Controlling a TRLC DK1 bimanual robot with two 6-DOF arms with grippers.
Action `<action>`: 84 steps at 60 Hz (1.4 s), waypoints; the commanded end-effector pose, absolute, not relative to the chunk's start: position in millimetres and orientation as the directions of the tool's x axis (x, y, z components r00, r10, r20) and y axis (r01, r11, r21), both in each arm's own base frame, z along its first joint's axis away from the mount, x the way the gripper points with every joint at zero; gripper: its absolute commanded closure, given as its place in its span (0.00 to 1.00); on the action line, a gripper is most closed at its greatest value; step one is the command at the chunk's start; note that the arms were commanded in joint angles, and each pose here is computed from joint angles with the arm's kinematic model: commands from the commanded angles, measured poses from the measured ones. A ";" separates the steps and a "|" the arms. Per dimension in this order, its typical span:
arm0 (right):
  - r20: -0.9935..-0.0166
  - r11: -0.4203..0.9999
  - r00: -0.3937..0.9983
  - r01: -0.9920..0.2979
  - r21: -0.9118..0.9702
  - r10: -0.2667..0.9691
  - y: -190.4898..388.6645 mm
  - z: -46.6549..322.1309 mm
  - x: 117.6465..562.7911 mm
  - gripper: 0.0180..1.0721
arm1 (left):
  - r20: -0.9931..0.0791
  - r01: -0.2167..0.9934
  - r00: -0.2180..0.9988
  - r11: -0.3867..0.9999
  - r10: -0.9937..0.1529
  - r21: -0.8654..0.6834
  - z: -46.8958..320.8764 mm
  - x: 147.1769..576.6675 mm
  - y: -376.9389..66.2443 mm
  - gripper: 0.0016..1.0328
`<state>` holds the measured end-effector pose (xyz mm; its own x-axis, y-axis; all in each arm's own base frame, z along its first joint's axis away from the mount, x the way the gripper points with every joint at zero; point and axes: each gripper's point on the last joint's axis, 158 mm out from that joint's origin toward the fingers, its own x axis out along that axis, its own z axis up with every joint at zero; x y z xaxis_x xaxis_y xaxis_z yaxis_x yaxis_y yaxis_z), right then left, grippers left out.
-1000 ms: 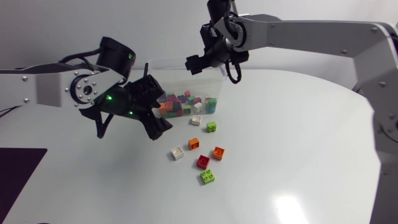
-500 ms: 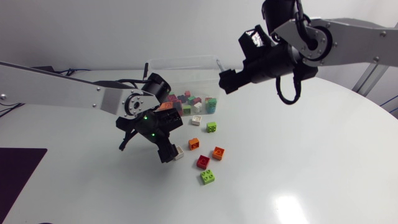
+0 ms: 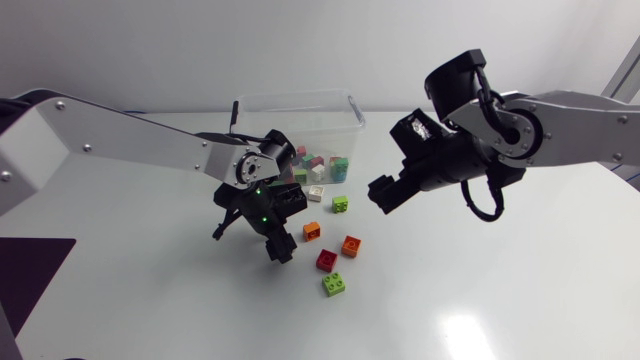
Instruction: Place the duplo bricks in the container
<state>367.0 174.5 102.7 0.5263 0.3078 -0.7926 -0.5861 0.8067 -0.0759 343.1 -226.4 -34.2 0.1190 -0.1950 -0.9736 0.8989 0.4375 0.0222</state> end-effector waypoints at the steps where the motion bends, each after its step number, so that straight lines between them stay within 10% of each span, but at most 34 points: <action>1: -0.822 0.777 0.483 -0.624 -0.081 0.303 170.9 85.3 348.6 0.05 | -0.982 0.894 0.087 0.448 -0.169 0.002 -44.2 339.6 -227.1 0.55; 19: -0.874 0.622 0.320 -0.783 -0.025 0.367 188.6 43.6 311.1 0.05 | -0.992 0.890 0.013 0.453 -0.127 -0.047 -42.2 325.1 -218.3 0.65; 52: -0.909 0.474 0.252 -0.878 -0.070 0.332 217.5 -22.9 327.5 0.10 | -0.944 0.879 0.215 0.471 -0.251 0.075 66.0 338.6 -223.1 0.65; 84: -0.907 0.463 0.253 -0.883 -0.075 0.336 226.1 -33.1 341.8 0.67 | -0.791 0.807 0.438 0.576 -0.427 0.135 162.8 392.4 -238.0 0.65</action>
<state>336.6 225.2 -28.8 0.2522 0.3376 -0.9069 -0.8751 0.4797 -0.0648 382.1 -234.0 140.7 0.3915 -0.3930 -0.8320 0.8292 0.5427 0.1339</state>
